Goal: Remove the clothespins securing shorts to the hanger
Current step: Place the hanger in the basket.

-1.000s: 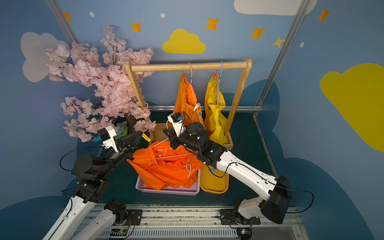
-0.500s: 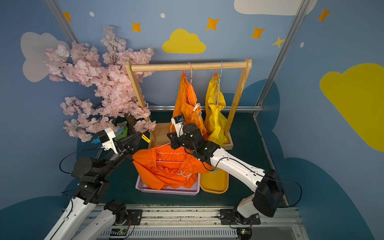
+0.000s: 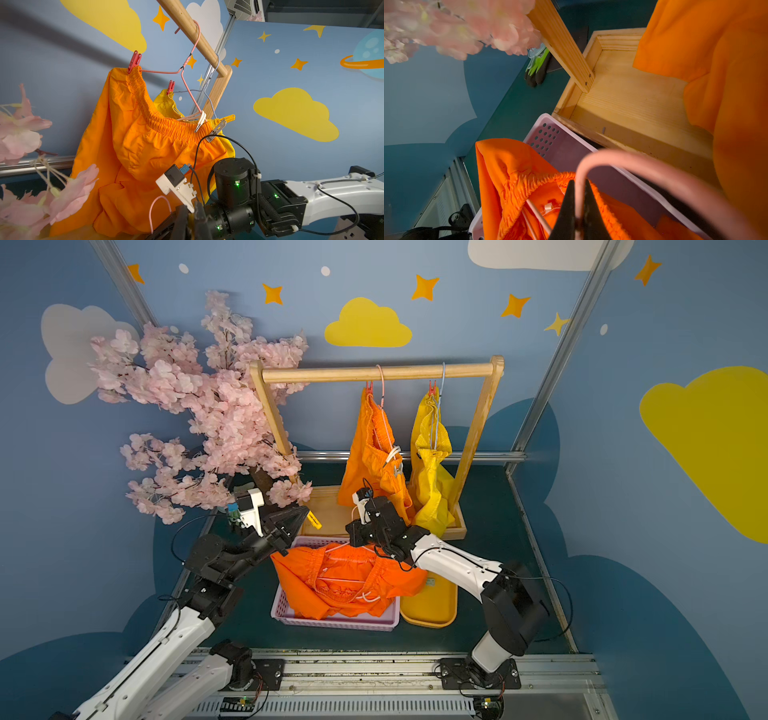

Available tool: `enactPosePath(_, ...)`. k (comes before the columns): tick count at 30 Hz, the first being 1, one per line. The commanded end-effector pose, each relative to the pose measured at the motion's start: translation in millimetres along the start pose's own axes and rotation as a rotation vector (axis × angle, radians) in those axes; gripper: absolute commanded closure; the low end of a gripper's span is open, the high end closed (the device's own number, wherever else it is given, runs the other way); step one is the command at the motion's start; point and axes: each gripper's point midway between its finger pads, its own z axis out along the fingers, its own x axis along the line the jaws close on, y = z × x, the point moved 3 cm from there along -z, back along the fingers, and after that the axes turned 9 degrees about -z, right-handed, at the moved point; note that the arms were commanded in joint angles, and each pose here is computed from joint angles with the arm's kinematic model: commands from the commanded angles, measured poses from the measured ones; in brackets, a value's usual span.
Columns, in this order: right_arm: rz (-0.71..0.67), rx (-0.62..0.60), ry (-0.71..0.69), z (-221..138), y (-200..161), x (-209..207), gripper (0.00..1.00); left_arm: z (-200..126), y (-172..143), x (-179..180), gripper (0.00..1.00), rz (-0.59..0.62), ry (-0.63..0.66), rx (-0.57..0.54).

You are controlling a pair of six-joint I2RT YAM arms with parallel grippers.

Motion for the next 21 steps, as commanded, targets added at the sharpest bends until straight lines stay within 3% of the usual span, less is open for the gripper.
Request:
enactPosePath(1, 0.021, 0.051, 0.042, 4, -7, -2, 1.00, 1, -4, -2, 0.97, -0.053, -0.042, -0.008)
enactPosePath(6, 0.028, 0.084, 0.061, 4, -16, -1, 1.00, 4, -19, 10, 0.97, -0.114, -0.044, 0.007)
enactPosePath(9, 0.014, 0.084, 0.074, -6, -15, 3, 0.82, 6, -22, 12, 0.97, -0.107, -0.039, 0.016)
enactPosePath(13, -0.023, 0.089, 0.036, -24, -16, 6, 0.70, 7, -25, 16, 0.97, -0.096, -0.021, 0.021)
enactPosePath(21, -0.058, 0.097, -0.029, -64, -31, 5, 0.67, 17, -25, 20, 0.97, -0.086, -0.010, 0.059)
